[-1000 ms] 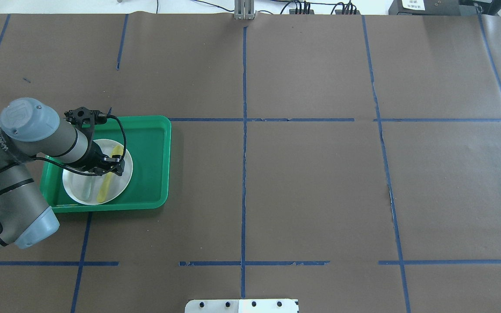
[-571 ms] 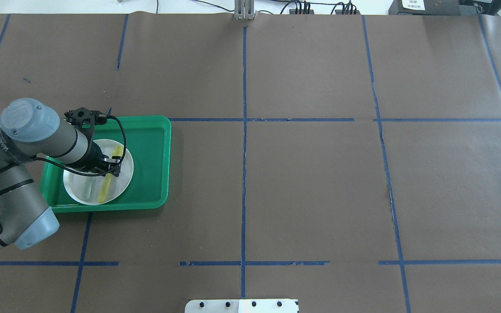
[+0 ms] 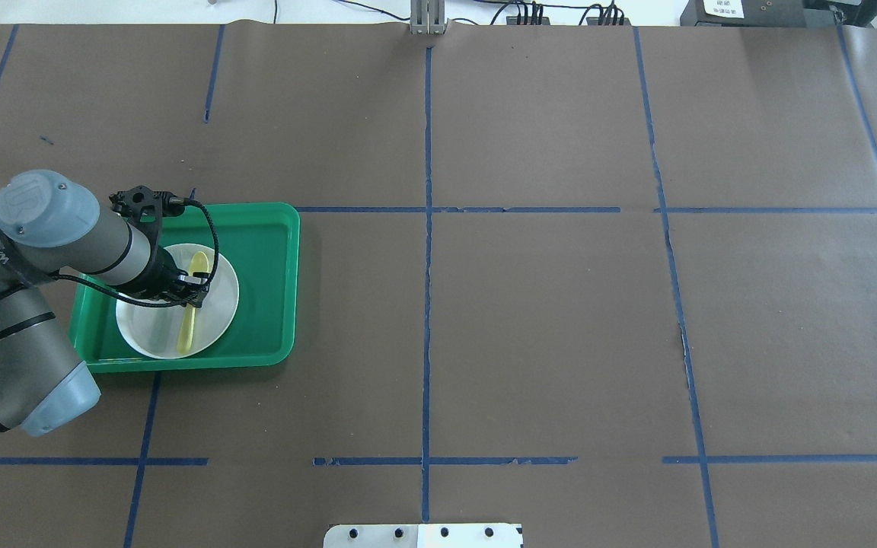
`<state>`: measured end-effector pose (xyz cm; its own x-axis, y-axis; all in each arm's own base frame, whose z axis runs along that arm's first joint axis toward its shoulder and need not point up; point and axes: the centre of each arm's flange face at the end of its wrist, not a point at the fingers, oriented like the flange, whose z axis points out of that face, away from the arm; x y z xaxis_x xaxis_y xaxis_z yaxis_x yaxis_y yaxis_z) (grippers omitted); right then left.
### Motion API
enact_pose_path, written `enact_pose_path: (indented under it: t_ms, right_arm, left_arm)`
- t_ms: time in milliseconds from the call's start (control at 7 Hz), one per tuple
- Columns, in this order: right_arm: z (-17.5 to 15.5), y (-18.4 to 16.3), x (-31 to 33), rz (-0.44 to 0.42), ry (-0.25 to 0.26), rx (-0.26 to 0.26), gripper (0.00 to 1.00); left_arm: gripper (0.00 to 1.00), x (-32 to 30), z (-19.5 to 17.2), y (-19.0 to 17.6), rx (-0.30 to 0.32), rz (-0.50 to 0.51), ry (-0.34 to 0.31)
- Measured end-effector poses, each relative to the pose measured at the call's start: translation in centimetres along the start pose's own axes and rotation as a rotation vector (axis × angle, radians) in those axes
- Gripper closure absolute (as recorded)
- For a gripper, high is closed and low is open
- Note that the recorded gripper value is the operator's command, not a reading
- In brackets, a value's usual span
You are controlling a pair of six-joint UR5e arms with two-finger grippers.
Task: Place spoon
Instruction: 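Lower the left gripper and close it on the yellow spoon handle, then lift the yellow spoon and carry it off the plate onto the tray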
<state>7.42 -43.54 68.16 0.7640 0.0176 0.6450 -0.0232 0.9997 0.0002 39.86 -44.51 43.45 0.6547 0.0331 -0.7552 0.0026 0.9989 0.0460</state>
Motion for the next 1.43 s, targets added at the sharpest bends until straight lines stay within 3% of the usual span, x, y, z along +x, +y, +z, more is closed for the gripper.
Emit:
enact_pose_path:
  t_ms: [714, 1000, 1429]
  right_arm:
    - [0.0, 0.0, 0.0, 0.001, 0.0, 0.0, 0.0]
    - [0.0, 0.0, 0.0, 0.0, 0.0, 0.0, 0.0]
    - [0.0, 0.0, 0.0, 0.0, 0.0, 0.0, 0.0]
  left_arm:
    - [1.0, 3.7, -11.0, -1.8, -0.005, 0.046, -0.093]
    - [1.0, 6.6, -10.8, -3.2, -0.03, -0.008, -0.061]
    - [1.0, 10.0, -7.0, -3.4, -0.046, -0.078, -0.003]
